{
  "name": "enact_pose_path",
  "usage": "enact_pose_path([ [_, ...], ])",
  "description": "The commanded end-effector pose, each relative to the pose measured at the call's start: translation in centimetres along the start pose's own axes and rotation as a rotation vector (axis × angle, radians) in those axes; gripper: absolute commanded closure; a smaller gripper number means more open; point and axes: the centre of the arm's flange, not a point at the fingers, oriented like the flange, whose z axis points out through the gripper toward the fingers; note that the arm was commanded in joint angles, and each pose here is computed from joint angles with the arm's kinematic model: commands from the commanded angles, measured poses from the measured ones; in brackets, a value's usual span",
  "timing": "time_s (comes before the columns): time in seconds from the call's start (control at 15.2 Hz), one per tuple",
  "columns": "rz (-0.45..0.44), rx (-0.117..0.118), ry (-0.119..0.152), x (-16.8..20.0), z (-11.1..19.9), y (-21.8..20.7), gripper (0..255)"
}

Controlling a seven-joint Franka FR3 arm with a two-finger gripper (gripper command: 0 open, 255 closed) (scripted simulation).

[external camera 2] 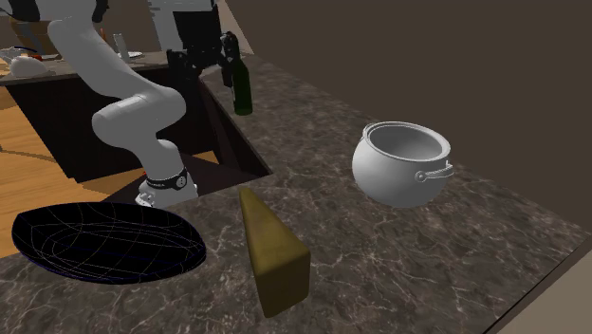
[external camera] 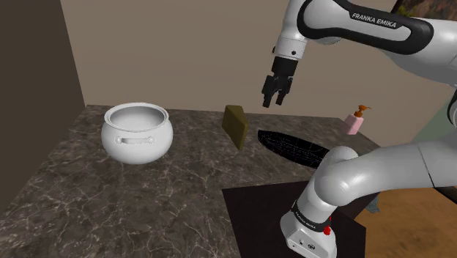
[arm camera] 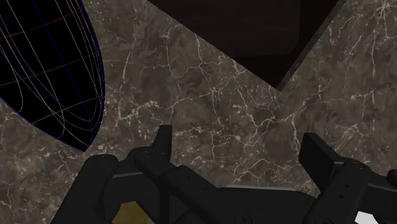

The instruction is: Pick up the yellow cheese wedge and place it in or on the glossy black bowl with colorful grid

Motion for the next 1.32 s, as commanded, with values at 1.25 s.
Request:
enact_pose_path([
  [1.25, 0.339, -0.068, 0.075, 18.0, 12.2, 9.6, 0],
])
